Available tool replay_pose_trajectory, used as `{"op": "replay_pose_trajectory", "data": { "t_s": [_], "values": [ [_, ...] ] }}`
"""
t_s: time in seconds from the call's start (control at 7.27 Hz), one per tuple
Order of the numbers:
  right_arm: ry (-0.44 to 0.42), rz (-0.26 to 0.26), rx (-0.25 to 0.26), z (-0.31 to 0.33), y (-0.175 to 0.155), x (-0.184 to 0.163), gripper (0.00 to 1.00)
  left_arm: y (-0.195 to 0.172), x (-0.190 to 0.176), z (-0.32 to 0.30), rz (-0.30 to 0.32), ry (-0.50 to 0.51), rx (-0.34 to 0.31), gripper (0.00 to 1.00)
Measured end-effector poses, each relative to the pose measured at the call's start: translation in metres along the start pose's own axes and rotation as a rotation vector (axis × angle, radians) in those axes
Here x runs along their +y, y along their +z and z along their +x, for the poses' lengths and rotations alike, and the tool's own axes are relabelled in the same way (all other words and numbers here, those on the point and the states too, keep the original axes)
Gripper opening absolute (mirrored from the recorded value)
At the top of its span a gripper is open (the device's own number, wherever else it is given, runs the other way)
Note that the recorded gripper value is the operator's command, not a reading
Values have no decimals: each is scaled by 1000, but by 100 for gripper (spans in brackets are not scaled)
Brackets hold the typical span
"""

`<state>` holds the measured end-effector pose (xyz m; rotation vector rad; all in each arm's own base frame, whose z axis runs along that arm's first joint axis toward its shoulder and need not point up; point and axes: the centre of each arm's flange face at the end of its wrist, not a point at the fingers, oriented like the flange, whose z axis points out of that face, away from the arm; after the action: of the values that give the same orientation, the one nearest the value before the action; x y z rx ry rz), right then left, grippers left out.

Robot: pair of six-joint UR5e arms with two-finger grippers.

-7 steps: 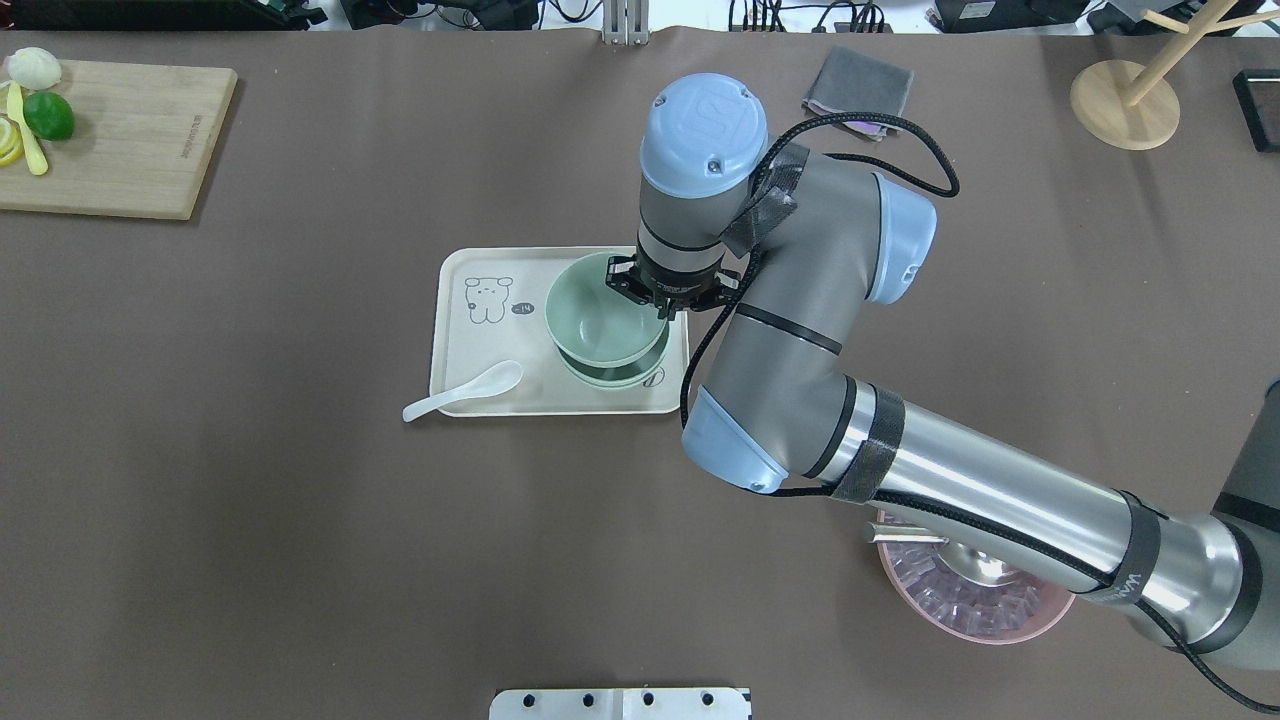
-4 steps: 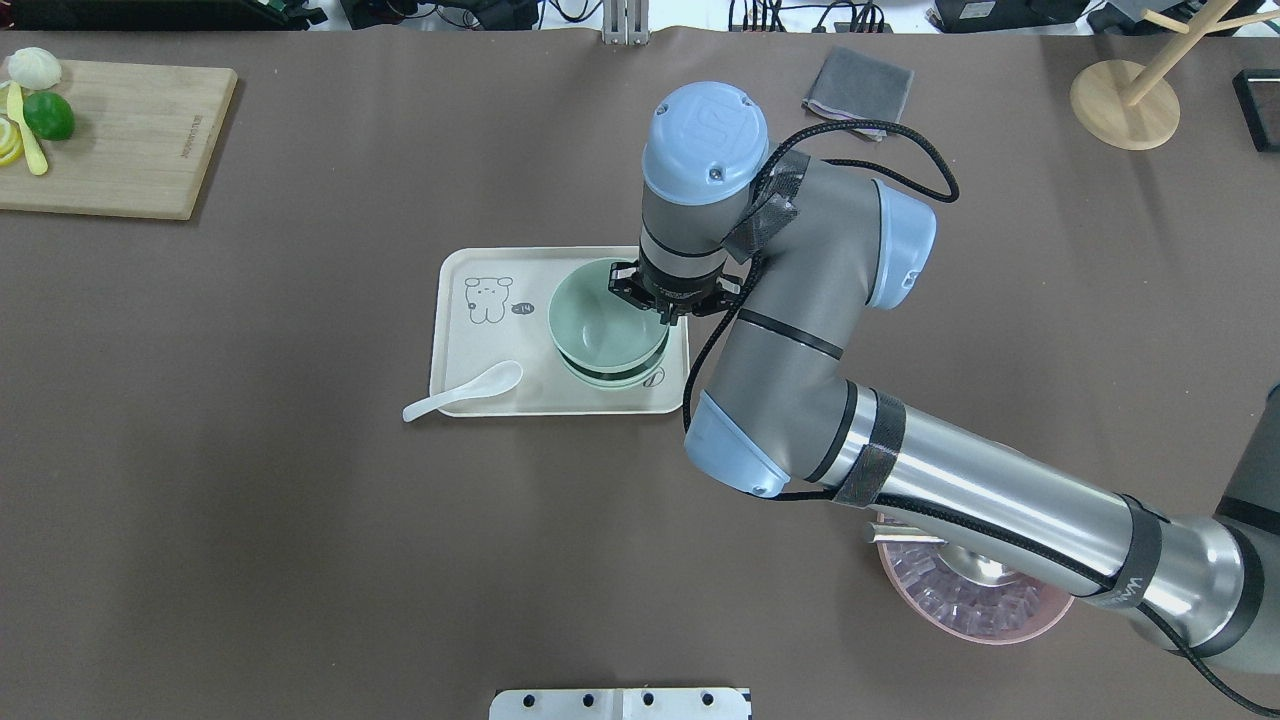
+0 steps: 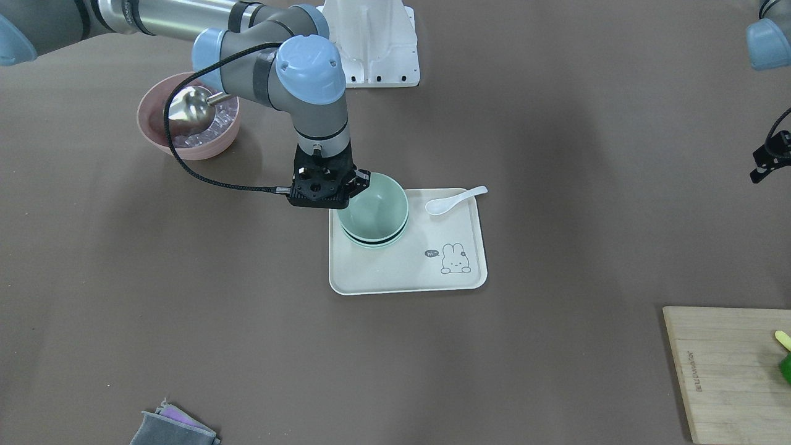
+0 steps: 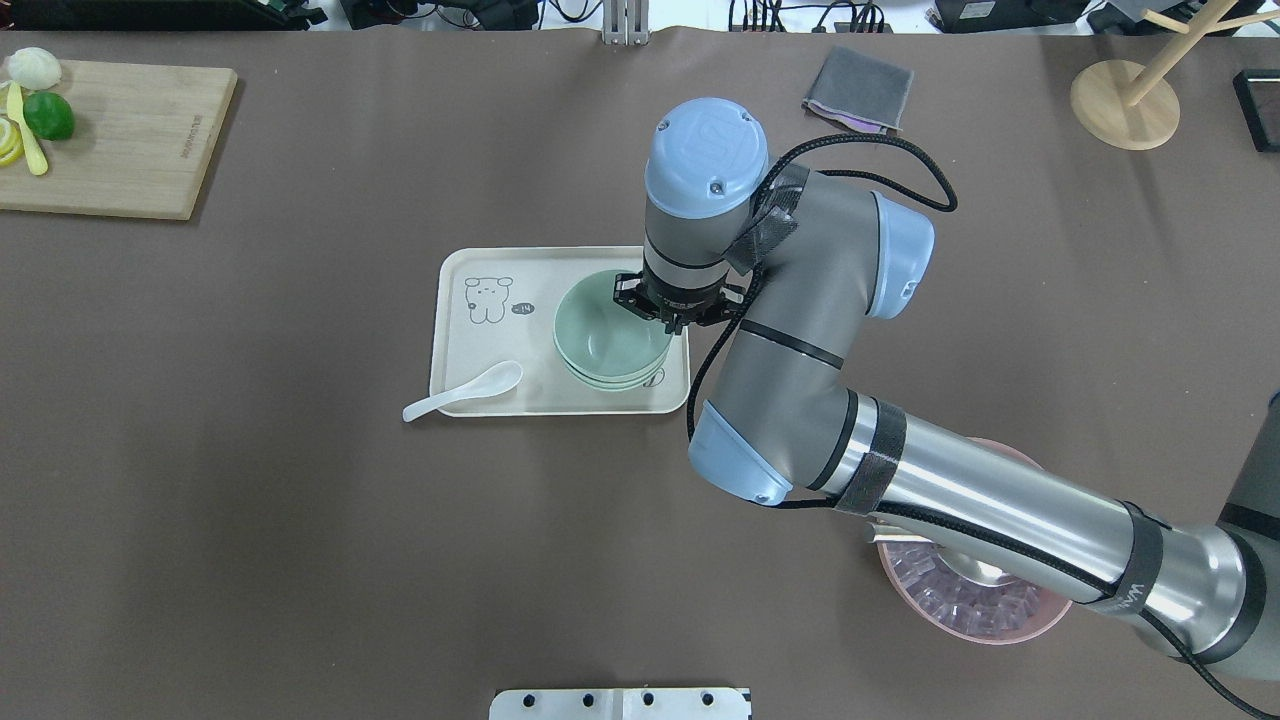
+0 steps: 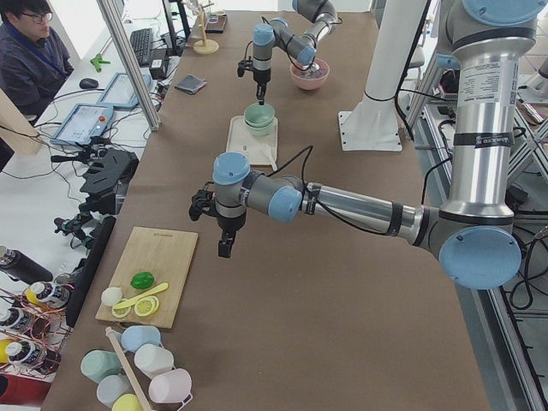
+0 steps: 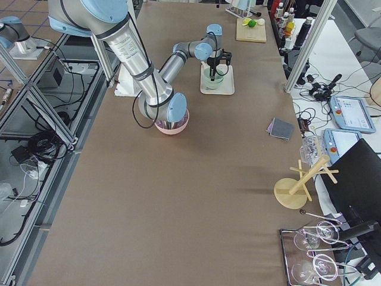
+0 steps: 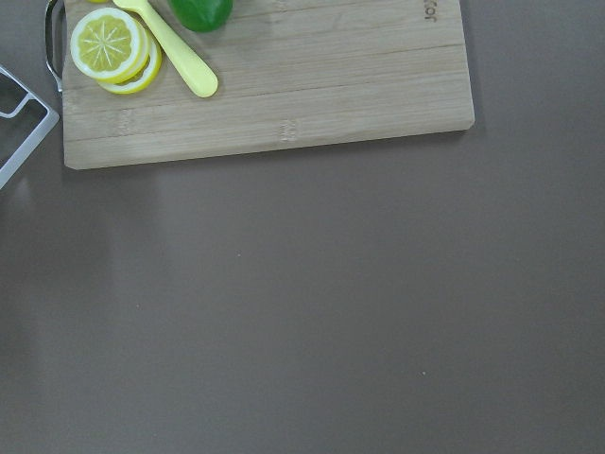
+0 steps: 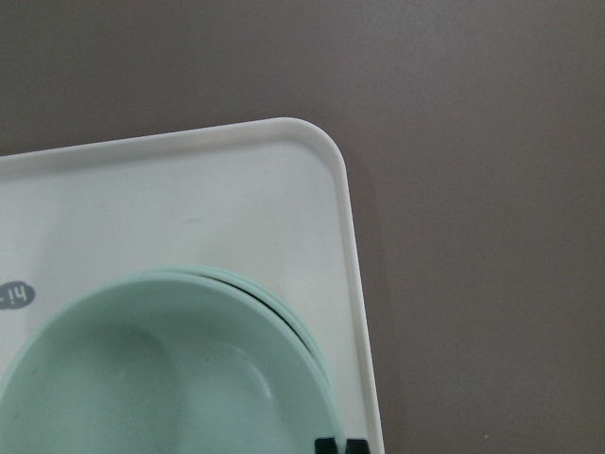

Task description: Stack green bowls together

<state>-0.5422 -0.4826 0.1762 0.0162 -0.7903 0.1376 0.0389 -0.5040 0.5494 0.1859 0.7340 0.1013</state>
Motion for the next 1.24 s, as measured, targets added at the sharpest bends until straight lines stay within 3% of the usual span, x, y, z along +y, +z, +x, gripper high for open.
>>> {"op": "replay_pose_trajectory", "data": {
  "t_s": [0.55,0.96,1.24],
  "values": [
    [-7,-5,-1,-2,3,5,0,0,0,0,1,0,-1,98],
    [-18,15,-58,2,7,5,0,0,0,0,-1,1,0,98],
    [-25,17,-66,5,10,4,0,0,0,1,1,3,0,98]
  ]
}}
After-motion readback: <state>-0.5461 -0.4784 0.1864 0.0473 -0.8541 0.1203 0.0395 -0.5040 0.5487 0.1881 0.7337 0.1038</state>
